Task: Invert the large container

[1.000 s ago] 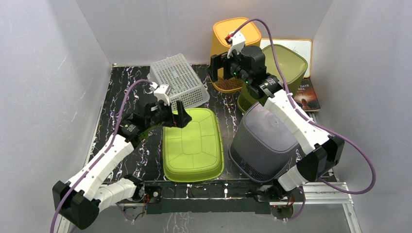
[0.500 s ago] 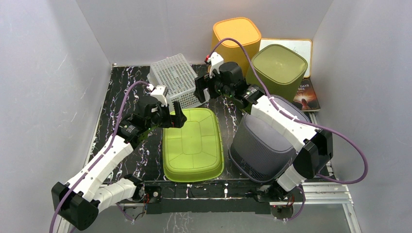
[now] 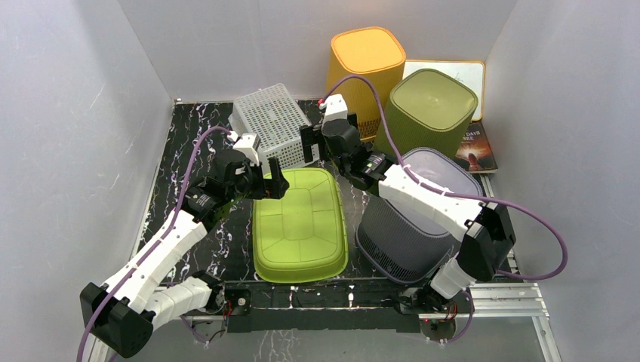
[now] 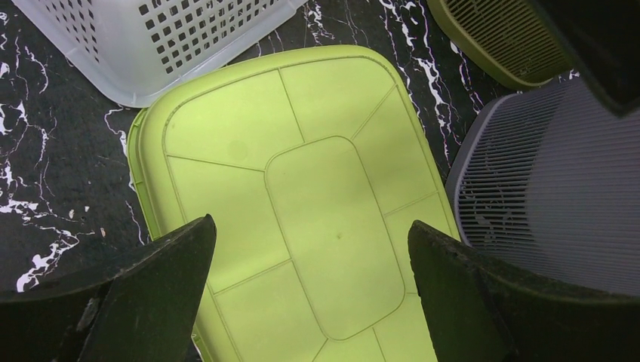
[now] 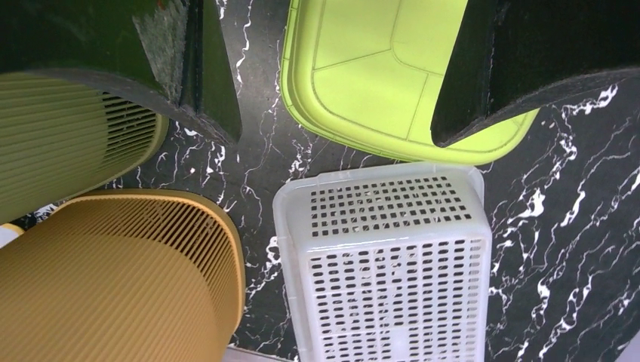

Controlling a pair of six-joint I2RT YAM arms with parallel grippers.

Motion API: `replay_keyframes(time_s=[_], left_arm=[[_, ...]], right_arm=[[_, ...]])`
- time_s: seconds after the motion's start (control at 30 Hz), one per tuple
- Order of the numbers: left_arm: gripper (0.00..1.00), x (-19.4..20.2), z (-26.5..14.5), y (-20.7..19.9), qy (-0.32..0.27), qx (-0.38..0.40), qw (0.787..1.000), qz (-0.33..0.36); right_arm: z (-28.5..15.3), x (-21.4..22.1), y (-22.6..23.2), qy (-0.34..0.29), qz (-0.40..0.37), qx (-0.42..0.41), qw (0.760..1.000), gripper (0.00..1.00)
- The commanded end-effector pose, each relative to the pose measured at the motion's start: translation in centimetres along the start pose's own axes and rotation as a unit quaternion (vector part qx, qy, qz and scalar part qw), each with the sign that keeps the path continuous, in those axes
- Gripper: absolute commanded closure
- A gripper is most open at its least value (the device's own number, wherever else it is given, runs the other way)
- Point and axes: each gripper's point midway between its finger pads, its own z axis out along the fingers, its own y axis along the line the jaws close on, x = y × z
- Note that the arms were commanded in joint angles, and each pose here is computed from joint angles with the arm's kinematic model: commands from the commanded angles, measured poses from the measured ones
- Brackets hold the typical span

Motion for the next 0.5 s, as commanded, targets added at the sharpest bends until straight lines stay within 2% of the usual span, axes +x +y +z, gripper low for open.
replay_keyframes(time_s=[0.0,0.47], left_arm=[[0.02,-0.8,-0.6,-0.1,-0.014,-0.003,1.0,0.002],[0.02,-0.8,-0.3,-0.1,-0.012,-0.004,1.0,0.002]], right_arm=[[-1.7,-4.6,-1.2,-0.076,0.044,0.018,0.996,0.02],[-2.5,-5.7,-1.4,-0.105,0.045,0.01,0.993,0.02]])
